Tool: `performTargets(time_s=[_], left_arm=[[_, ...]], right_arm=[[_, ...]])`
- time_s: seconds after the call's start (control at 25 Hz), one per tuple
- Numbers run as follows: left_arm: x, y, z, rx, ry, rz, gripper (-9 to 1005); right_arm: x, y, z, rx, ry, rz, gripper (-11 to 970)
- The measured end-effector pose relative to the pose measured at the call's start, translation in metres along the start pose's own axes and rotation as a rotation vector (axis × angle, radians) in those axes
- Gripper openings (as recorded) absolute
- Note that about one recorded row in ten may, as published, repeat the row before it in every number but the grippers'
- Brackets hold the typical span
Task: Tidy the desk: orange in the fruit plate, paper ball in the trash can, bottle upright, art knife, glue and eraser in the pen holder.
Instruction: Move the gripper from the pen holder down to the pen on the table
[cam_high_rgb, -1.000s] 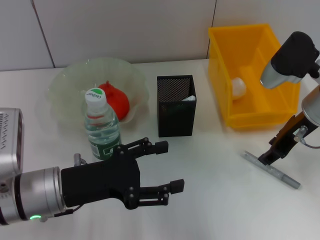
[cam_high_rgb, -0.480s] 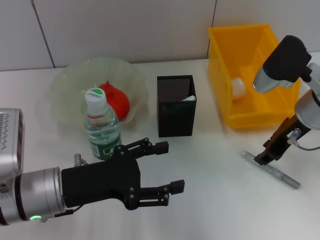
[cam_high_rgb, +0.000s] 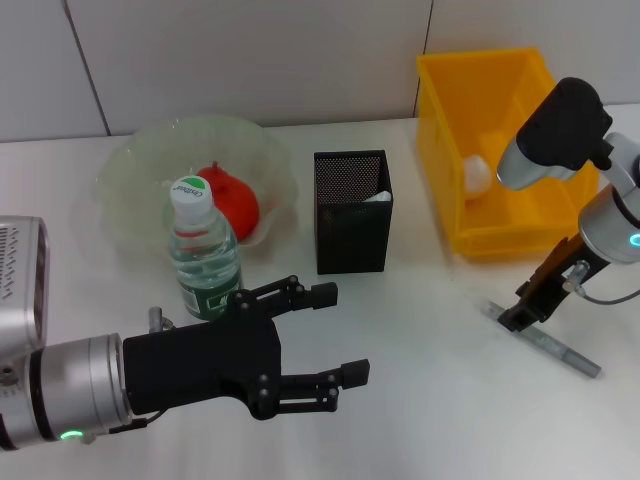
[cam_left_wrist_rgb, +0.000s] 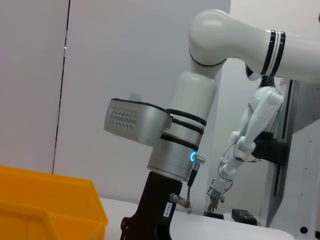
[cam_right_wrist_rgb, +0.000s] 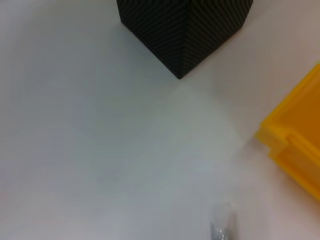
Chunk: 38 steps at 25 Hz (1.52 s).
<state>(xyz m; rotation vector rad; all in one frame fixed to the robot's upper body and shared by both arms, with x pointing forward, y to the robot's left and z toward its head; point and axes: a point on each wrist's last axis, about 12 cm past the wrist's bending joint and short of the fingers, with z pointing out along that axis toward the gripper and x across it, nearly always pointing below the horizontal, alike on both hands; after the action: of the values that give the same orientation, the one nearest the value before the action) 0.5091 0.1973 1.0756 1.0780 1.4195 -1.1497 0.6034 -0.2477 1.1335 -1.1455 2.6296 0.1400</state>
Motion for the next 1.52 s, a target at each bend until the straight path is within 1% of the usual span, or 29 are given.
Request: performTargets(time_s=[0.36,0.76,1.08,1.52], left_arm=[[0.0,0.0,0.0,-0.001,0.0,0.001,870],[0.0,0.0,0.0,-0.001,0.001,0.001,869],[0.0,0.0,0.0,-0.001,0.001,0.001,869],[0.0,-0.001,0.0,0.003,-0.002,-0.002,870]], right_arm=[[-0.003,0.003,0.004,-0.021,-0.021,0.007,451],[0.0,0.003,0.006,-0.028,-0.016,0.014,437],[0.002,0.003,0.008,-0.027,-0.015,0.02,393],[0.002,0.002,0.011,-0.026,-0.012,0.035,371]])
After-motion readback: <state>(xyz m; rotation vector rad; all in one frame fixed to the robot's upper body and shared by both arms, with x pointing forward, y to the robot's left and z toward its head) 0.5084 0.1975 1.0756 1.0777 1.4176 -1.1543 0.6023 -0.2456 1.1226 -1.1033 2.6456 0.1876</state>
